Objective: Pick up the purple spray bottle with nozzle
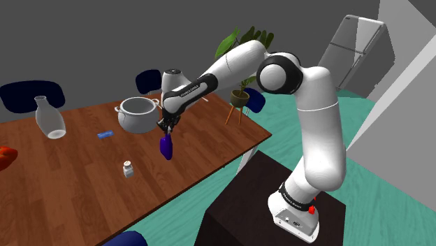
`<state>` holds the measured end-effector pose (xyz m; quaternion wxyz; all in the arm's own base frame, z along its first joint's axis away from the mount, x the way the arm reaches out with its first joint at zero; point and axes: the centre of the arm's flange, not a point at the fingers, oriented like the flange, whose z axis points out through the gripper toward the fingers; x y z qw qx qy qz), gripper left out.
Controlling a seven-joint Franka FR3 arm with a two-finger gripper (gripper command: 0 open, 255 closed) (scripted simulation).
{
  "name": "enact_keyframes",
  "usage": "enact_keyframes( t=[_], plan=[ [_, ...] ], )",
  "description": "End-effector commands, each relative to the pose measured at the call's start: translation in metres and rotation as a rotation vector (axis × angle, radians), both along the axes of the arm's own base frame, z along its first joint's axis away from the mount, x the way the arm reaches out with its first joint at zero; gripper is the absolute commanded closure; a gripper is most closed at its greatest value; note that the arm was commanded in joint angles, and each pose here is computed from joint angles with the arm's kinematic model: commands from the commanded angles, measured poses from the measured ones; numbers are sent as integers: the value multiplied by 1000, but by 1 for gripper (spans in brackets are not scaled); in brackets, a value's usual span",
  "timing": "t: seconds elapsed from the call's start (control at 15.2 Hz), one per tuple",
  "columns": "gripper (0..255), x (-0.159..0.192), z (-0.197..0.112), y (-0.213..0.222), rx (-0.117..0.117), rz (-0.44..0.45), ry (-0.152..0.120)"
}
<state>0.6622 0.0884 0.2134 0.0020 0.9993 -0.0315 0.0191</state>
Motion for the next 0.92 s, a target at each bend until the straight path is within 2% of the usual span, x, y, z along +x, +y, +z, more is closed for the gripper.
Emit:
enact_keyframes(
  t=[0.0,0.73,0.86],
  plan=[
    [255,-1,10,1,0,0,0],
    [255,-1,68,1,0,0,0],
    [255,-1,69,1,0,0,0]
  ],
)
